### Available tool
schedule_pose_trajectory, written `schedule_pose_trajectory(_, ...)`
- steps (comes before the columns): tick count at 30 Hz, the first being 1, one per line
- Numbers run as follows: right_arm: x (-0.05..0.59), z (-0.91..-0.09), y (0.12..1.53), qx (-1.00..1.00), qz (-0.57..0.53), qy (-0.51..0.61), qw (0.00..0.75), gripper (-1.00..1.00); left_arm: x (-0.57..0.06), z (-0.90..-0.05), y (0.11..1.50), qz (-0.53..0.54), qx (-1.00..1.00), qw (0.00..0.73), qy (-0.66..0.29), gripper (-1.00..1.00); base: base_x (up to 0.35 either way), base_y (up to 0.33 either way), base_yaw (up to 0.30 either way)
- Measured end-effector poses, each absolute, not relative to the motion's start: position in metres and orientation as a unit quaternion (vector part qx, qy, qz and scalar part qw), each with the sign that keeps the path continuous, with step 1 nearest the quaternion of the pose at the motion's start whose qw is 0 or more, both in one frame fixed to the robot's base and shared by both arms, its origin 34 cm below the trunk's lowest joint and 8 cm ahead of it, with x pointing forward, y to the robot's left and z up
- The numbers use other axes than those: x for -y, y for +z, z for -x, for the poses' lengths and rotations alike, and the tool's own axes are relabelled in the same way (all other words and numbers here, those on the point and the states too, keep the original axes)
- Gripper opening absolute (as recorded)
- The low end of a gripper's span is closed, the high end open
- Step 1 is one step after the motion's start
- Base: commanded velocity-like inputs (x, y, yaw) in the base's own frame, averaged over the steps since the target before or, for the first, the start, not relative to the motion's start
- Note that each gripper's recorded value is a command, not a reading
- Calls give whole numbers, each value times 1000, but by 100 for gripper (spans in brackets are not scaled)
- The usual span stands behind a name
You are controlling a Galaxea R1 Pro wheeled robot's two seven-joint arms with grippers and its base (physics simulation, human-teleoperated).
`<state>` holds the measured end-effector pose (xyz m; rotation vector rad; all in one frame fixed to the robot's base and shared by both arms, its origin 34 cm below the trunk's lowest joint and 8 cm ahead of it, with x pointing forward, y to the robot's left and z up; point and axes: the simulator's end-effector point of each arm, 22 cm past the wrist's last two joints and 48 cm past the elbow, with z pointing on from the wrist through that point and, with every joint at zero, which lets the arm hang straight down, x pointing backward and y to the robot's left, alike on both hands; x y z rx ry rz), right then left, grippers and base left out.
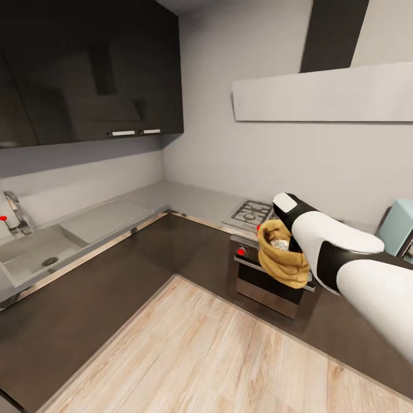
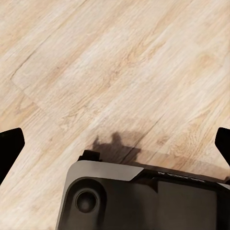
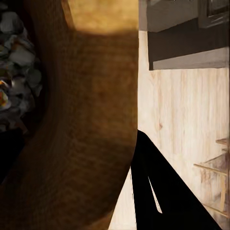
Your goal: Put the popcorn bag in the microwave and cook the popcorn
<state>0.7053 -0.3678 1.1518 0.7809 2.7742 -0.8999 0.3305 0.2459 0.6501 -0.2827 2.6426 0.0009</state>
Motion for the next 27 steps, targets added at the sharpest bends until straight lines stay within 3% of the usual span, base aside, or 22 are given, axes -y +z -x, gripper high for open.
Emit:
schedule_pose_trajectory(10,366,-711,1164,-920,-255,-291,67,-100,-246,-331,650,103,-965,240,0,100,-17,0,0)
schedule_pose_trajectory(27,349,-719,1163,-926,-225,-292,76,-100,-243,-331,650,103,-966,239,-1,100,-329,0,0)
